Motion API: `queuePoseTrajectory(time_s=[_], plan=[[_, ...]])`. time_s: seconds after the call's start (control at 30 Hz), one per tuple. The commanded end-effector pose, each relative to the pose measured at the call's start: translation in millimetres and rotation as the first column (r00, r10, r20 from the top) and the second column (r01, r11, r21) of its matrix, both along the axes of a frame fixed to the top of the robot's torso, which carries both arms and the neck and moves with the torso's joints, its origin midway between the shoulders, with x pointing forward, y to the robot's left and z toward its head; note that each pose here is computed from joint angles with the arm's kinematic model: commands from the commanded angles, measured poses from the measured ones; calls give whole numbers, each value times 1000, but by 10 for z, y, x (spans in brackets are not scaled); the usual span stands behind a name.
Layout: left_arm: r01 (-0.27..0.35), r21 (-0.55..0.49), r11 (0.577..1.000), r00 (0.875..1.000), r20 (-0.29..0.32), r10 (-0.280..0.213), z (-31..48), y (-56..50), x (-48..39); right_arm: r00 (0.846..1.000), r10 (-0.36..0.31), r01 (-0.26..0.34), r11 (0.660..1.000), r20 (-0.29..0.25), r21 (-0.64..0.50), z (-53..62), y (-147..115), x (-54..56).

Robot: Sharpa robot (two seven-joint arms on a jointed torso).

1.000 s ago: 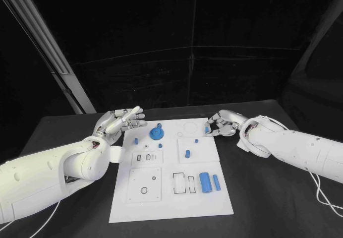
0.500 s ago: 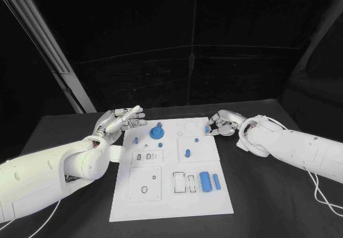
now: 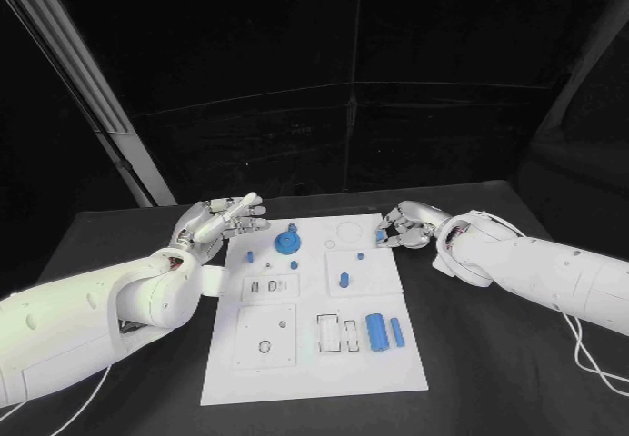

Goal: Assemble the parts on the task board

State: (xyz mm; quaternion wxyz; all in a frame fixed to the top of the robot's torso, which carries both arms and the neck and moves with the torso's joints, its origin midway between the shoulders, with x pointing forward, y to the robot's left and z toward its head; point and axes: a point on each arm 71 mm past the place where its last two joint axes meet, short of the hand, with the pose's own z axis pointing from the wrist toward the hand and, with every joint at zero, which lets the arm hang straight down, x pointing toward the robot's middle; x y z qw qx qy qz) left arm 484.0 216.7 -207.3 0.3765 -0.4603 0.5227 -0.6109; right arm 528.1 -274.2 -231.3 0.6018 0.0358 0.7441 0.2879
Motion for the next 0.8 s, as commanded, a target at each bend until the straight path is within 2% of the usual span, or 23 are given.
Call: queuePoseTrajectory(time_s=[0.03,0.3,0.8], plan=[[12,-5,1000,1000,10,-12,16,-10,-1,1000,-18,19,1000,14,-7,15,-2,11],[12,-5,1000,1000,9,-12,16,-7,-2,999,-30,30,1000,26,-9,19,11,17],[10,-4,1000,1000,9,-10,15,5,-2,997,-9,7,1000,82,31,85,103,-22]])
